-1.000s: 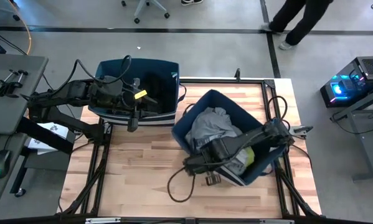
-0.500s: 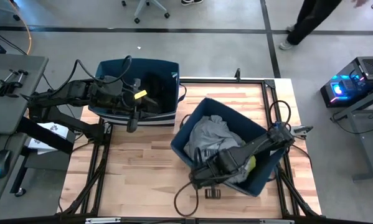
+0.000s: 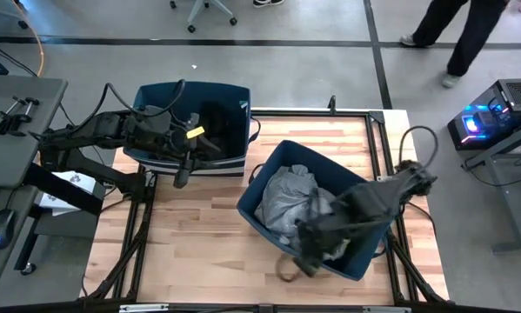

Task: Sort clothes
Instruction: Move the bottom blue laundry bin to the top right of the table

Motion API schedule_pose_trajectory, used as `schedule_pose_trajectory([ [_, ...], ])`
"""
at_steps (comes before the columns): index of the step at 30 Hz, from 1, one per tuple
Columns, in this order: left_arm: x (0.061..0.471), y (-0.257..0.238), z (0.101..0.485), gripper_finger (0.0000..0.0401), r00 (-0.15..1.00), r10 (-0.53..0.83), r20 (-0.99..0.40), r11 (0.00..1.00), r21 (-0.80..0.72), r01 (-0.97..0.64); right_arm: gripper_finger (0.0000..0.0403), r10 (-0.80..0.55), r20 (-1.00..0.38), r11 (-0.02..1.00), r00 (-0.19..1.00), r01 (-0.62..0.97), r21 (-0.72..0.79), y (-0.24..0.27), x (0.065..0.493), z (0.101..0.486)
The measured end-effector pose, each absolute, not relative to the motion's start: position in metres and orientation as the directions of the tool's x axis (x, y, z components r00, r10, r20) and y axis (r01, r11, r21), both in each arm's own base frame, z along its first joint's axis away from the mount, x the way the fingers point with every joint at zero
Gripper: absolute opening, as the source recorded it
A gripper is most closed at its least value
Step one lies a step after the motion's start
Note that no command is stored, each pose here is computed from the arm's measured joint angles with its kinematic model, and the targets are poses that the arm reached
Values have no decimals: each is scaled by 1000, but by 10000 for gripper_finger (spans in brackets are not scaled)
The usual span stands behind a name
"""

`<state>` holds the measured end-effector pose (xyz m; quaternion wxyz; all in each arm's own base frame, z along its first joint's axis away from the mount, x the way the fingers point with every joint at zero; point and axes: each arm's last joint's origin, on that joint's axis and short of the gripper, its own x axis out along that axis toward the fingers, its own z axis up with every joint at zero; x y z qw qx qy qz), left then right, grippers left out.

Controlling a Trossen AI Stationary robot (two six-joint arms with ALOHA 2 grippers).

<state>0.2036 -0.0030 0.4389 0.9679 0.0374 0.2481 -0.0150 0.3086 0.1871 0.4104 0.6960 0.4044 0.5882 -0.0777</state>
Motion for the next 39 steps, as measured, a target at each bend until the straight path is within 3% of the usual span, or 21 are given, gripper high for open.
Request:
schedule_pose_trajectory([
  [5,205,-3,441,181,889,-27,-458,996,58,61,142,461,-863,501,207,742,446,222,271,420],
  [14,214,-4,454,181,949,-42,-313,994,79,70,50,455,-890,326,-31,936,135,280,204,409],
  [19,227,-7,452,181,946,-124,-298,985,78,154,7,390,-904,373,-174,927,-18,297,186,380],
  [24,244,-8,443,181,929,-157,-334,982,43,182,6,224,-940,390,-257,908,-155,298,185,330],
  [28,254,-8,437,181,923,-162,-348,983,23,182,1,47,-968,367,-247,905,-213,277,187,300],
  [33,256,-8,437,181,924,-162,-347,983,23,181,0,-194,-976,314,-97,937,-155,231,196,278],
  [39,256,-7,443,181,945,-153,-290,987,-1,160,0,-305,-952,330,-31,934,-136,160,190,274],
])
